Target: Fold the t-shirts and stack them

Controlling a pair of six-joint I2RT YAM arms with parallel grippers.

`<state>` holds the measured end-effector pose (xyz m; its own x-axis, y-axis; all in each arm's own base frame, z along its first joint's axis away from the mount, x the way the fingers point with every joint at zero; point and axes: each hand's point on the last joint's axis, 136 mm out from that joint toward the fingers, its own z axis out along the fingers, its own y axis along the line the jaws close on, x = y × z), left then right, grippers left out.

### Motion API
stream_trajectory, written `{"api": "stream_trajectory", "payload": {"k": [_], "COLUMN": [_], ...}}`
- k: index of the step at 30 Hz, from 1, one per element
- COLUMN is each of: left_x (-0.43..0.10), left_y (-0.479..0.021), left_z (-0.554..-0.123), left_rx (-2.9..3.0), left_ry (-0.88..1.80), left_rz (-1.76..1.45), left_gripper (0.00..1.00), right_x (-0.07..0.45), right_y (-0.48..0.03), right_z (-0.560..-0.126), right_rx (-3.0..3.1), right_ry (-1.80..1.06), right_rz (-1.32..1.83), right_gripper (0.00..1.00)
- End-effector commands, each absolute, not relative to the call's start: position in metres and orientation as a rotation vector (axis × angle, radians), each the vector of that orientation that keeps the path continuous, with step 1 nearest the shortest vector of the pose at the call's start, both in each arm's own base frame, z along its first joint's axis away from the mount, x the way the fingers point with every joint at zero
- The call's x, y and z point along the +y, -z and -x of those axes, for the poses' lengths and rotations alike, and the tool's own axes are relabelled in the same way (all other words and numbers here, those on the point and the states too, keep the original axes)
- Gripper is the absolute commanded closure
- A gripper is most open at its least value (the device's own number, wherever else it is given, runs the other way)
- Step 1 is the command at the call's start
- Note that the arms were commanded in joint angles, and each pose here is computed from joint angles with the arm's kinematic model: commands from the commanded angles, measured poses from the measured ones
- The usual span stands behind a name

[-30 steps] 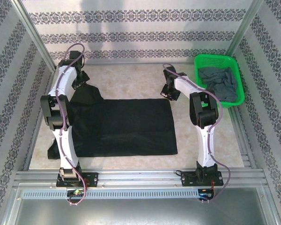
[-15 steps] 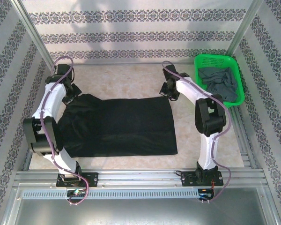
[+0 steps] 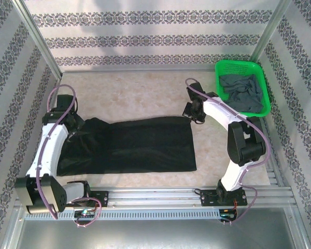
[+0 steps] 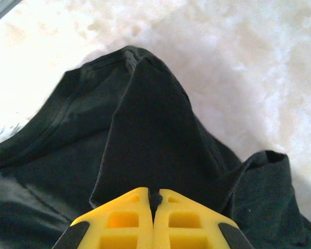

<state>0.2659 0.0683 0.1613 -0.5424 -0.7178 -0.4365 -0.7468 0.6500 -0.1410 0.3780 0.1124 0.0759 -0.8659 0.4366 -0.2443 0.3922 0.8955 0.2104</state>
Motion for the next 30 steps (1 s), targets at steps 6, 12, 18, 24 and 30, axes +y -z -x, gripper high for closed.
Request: {"api": "stream_trajectory", "payload": {"k": [6,12,18,24,30], "left_x": [0.081,0.082,0.088,0.088,0.084], "left_y": [-0.142,-0.129,-0.134,-0.126,-0.108], "left_z": [-0.194,-0.177,-0.166,-0.150,-0.149], "left_rx": [2.406,2.406,2.367,2.295,2.306], "left_ry": [-0.266,-0.298,-0.361,-0.358,-0.331], "left_rz": [1.195,1.227,1.318,1.440,1.487], "left_gripper": [1.00,1.00,1.00,1.00,1.00], "right_x": [0.112,0.112,0.111,0.111,0.112], "right_y": [-0.055,-0.045,-0.052,-0.053,-0.040], "right_z": [-0.324,-0.308,-0.304,-0.294,-0.275], "right_rx": [2.852,2.897,2.887,2.896,2.924], "right_ry": [-0.292,-0.273,-0.254,-0.243,-0.263], "right_rz": [-0.671,-0.667,-0.661,-0.672,-0.715], "right_gripper": [1.00,1.00,1.00,1.00,1.00]}}
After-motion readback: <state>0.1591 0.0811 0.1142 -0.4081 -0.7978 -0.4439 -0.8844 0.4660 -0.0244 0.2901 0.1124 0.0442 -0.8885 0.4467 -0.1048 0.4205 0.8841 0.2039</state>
